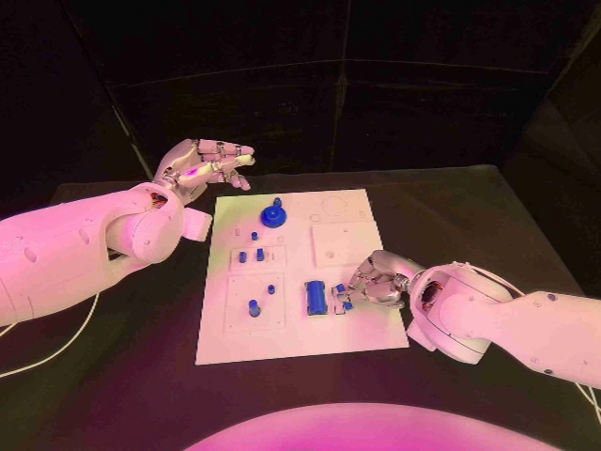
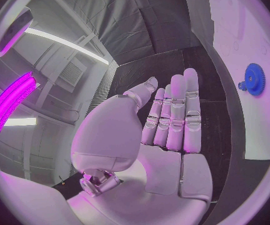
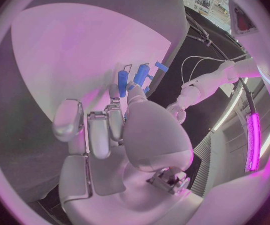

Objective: Assemble the parts on the task board

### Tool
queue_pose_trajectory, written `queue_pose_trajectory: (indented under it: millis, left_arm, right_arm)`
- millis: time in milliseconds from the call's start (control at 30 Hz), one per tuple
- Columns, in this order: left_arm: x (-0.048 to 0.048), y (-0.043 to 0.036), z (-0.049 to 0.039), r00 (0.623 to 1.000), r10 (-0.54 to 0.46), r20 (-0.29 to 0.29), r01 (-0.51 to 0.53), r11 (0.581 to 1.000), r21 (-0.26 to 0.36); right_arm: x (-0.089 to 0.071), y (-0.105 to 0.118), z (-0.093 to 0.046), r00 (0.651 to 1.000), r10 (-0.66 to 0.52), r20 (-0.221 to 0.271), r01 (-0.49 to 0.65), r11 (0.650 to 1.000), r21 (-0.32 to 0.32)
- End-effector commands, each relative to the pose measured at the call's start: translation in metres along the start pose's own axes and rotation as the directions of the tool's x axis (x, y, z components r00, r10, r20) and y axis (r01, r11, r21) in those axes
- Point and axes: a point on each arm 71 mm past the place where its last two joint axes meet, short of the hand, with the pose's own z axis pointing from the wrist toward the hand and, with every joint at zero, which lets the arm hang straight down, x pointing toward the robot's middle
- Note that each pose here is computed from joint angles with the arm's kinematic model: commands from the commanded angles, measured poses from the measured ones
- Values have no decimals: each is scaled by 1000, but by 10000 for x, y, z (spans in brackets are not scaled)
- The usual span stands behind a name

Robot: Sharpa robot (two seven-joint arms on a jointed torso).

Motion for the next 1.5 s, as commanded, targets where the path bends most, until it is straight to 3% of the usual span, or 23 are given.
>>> queue_pose_trajectory:
  millis: [33, 1500]
  left_arm:
    - [8, -10, 0, 1000, -8, -14, 8, 1000, 1]
    - [5, -6, 4, 1000, -9, -17, 9, 1000, -3]
  right_arm:
    - [19, 5, 14, 999, -45, -21, 45, 999, 12]
    - [41, 91, 16, 998, -66, -3, 66, 997, -27]
